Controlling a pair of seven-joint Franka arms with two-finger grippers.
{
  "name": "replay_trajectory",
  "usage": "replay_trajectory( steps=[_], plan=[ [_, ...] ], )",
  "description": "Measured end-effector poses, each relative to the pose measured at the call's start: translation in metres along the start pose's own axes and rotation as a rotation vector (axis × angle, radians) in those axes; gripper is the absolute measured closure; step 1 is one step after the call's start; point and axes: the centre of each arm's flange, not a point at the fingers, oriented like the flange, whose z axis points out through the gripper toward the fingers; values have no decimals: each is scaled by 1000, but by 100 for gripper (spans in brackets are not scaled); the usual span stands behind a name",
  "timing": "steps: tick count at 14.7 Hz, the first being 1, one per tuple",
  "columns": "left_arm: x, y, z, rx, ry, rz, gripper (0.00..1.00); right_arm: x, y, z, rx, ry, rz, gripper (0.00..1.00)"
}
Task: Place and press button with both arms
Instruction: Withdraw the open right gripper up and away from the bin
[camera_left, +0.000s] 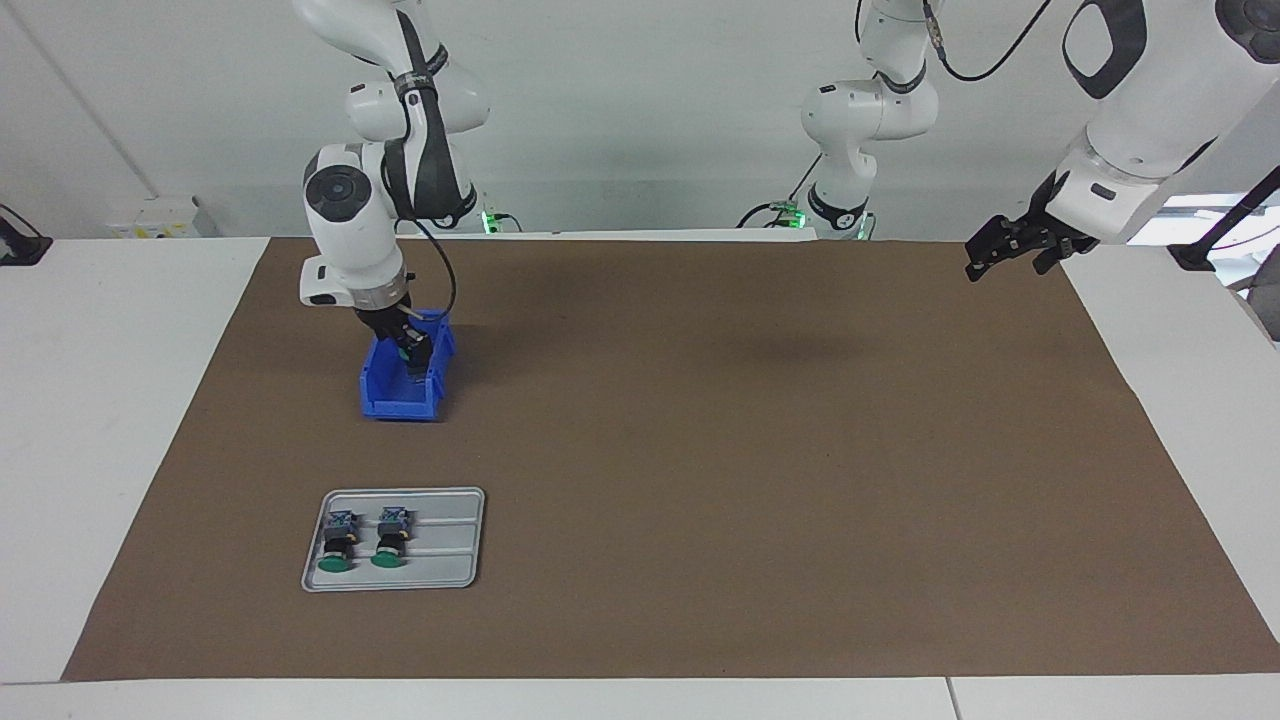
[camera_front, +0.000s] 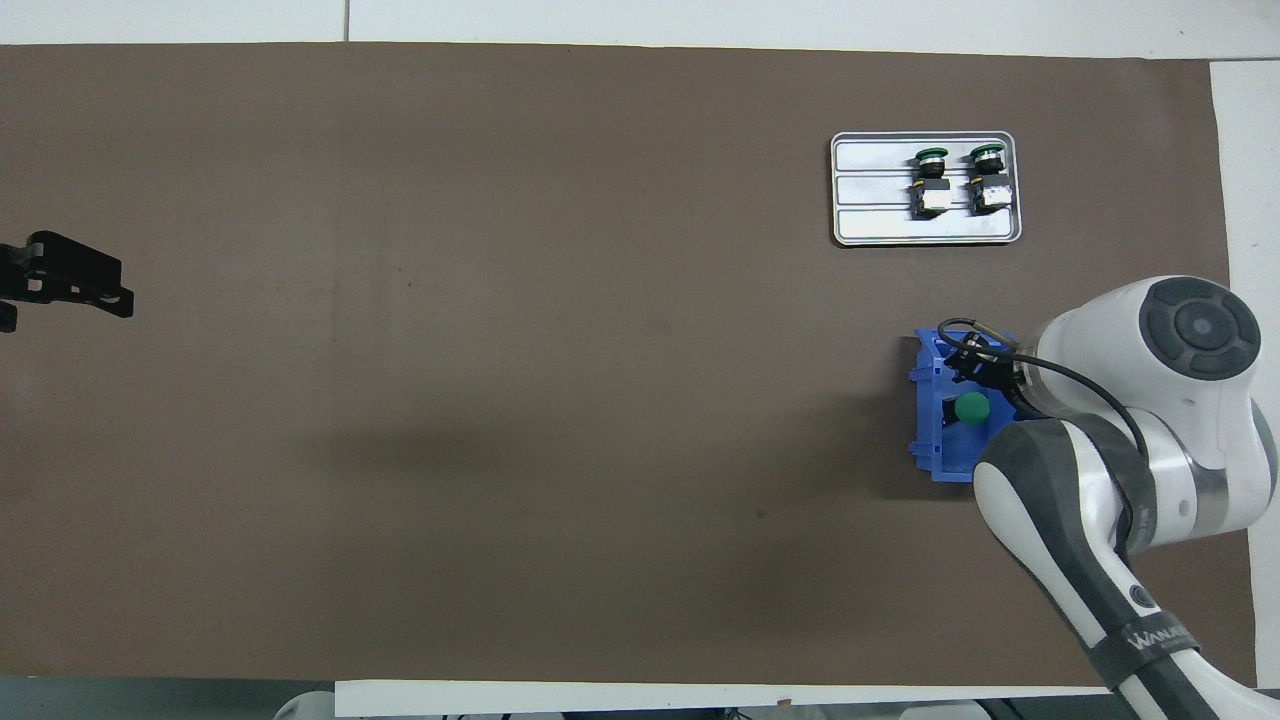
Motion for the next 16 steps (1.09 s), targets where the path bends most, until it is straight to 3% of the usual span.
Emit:
replay_trajectory(
  steps=[6, 9, 10, 13, 16],
  plan=[
    [0, 0, 0, 0, 0, 0, 0, 29, -3, -106, 40, 82, -263, 15],
    [0, 0, 0, 0, 0, 0, 0, 33, -3, -138, 51, 107, -299, 8],
    [0, 0, 0, 0, 0, 0, 0, 31, -4, -153, 60, 104, -301, 2],
    [0, 0, 0, 0, 0, 0, 0, 15, -6, -211, 133, 76, -345, 1],
    [0, 0, 0, 0, 0, 0, 0, -2, 1, -257, 178, 104, -403, 1]
  ],
)
